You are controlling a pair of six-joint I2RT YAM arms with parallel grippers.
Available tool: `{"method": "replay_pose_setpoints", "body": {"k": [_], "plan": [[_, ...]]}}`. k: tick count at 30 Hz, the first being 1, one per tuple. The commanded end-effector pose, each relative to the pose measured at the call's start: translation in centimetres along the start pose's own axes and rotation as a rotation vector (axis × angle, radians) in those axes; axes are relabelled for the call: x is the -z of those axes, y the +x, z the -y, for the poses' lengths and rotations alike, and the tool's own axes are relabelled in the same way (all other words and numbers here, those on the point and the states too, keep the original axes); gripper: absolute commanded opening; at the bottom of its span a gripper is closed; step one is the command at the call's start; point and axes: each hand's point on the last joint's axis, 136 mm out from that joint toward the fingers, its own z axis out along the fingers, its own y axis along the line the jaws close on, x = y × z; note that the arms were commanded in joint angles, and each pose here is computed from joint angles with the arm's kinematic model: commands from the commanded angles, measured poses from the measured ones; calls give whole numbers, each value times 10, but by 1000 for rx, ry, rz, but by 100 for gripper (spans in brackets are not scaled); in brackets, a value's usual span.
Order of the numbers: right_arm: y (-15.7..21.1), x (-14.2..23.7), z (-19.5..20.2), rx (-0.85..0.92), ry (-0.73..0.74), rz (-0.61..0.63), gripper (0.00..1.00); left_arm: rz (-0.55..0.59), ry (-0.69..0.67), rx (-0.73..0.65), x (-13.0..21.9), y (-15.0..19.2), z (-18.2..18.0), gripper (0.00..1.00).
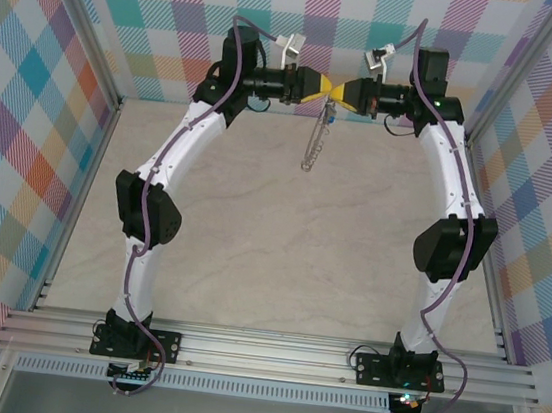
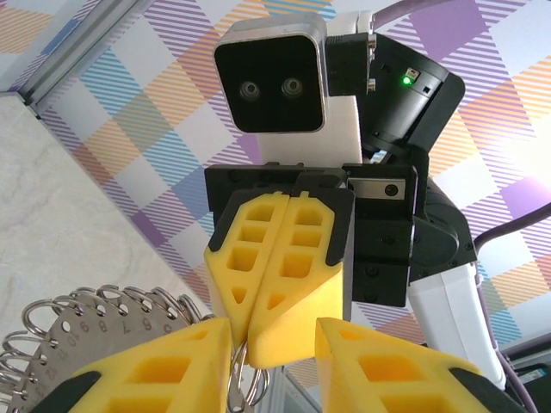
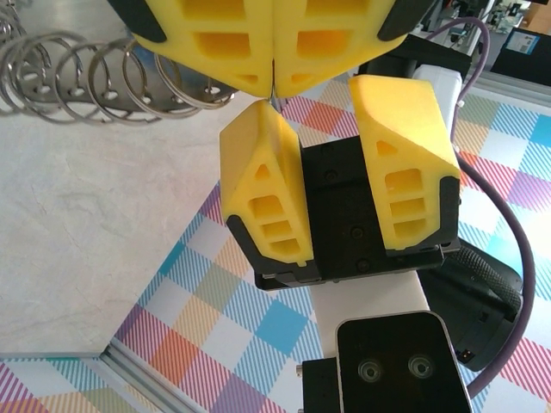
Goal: Put the keys on the keyring
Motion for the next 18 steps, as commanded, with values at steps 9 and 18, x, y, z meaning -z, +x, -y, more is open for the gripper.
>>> {"method": "replay_pose_setpoints", "body": {"k": [9,18], "plan": [[-9,14,-27,56,-82,24,0,-36,84,-59,2,7,34,28],[-8,16,-33,59,-116,11,0,-33,65,-51,2,8,28,34]]}}
